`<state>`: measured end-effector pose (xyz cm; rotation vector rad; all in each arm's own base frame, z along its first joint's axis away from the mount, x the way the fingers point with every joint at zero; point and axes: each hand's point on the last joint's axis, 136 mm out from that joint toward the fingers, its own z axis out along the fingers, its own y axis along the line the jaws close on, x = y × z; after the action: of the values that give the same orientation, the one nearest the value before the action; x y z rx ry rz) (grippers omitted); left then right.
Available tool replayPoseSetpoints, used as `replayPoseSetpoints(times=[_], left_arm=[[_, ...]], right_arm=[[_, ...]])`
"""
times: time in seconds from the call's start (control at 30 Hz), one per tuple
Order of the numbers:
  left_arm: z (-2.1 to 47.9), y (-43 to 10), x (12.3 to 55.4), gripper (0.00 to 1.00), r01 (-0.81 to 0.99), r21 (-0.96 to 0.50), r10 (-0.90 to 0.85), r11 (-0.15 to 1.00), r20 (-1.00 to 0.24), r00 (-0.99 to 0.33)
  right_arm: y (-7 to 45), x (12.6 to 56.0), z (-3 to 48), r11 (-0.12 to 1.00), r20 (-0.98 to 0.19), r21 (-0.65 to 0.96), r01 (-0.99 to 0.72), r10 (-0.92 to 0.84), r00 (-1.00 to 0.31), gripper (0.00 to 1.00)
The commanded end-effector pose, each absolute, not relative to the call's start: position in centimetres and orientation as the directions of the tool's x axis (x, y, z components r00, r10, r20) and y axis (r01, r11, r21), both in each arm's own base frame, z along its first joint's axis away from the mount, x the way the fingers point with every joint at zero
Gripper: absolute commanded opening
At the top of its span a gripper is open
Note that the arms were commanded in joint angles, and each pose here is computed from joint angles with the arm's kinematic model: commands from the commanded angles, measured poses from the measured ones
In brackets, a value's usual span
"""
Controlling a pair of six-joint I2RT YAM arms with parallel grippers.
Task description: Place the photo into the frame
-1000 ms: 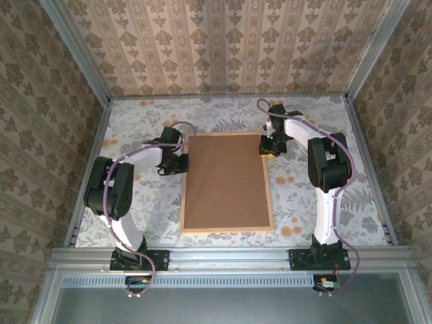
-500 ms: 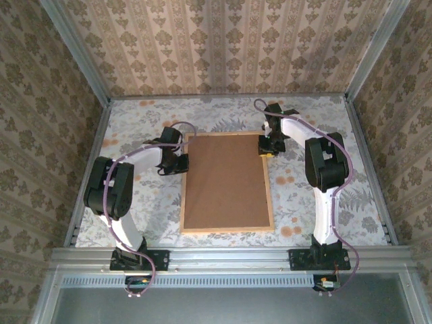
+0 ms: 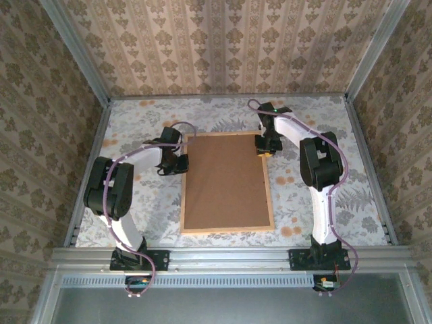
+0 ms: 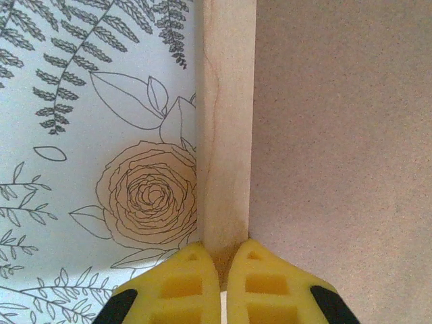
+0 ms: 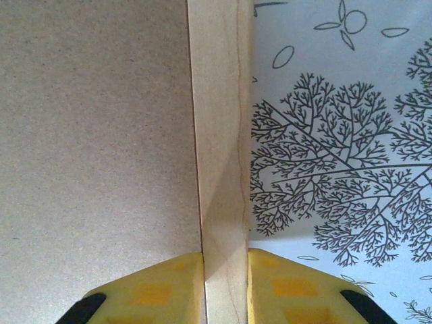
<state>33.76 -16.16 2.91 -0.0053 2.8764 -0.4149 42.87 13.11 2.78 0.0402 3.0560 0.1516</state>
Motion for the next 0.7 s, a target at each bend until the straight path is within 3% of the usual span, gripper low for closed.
replayPoseSetpoints(times=[0.0, 0.67], left_arm=[[3.2, -16.5, 32.6, 0.00, 0.063, -0.282, 0.004, 0.957, -0.204, -0.979], [3.1, -16.6, 32.5, 0.00, 0.070, -0.280, 0.013, 0.957, -0.201, -0.980]], right_arm=[[14.6, 41.7, -0.5, 0.997, -0.009, 0.080, 0.009, 0.009, -1.000, 0.22], [13.3, 41.1, -1.4, 0.985, -0.020, -0.171, -0.021, -0.025, -0.999, 0.27]])
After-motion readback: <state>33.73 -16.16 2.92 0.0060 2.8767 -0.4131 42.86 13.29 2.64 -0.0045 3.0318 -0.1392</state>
